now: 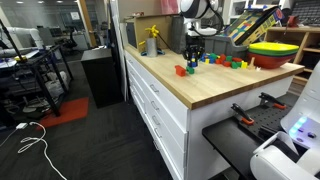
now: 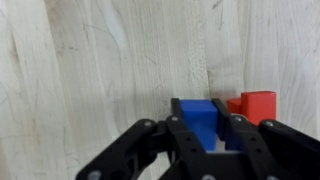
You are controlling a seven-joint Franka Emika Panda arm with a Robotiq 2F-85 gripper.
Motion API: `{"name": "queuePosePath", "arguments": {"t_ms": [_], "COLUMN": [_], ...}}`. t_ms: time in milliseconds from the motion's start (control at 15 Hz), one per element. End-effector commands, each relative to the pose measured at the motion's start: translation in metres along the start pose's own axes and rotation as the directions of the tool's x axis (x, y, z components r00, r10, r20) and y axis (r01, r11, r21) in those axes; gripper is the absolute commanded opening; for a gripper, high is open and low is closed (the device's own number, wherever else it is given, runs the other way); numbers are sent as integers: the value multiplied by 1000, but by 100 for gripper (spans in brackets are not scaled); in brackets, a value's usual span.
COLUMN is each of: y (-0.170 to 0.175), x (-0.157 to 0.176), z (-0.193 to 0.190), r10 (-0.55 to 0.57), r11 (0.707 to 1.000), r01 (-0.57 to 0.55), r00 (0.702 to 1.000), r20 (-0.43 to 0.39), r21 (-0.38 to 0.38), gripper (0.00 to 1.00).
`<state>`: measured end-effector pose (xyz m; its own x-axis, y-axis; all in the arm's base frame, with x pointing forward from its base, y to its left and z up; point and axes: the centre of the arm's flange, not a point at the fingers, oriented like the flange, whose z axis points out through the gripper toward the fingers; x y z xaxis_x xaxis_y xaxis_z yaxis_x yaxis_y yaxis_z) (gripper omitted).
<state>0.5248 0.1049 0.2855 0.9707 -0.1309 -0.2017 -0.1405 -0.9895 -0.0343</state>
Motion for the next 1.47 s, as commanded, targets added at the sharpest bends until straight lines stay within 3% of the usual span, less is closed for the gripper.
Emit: {"name": "queuePosePath", "arguments": {"t_ms": [0,1400], "y": [-2,7], "x": [6,24], "z": [-1,3], "r10": [20,43], "r11": [1000,999], "r01": [-19,-42], "r00": [1000,999], "r20": [-17,-34], "r21": [14,10], "gripper": [8,8]}}
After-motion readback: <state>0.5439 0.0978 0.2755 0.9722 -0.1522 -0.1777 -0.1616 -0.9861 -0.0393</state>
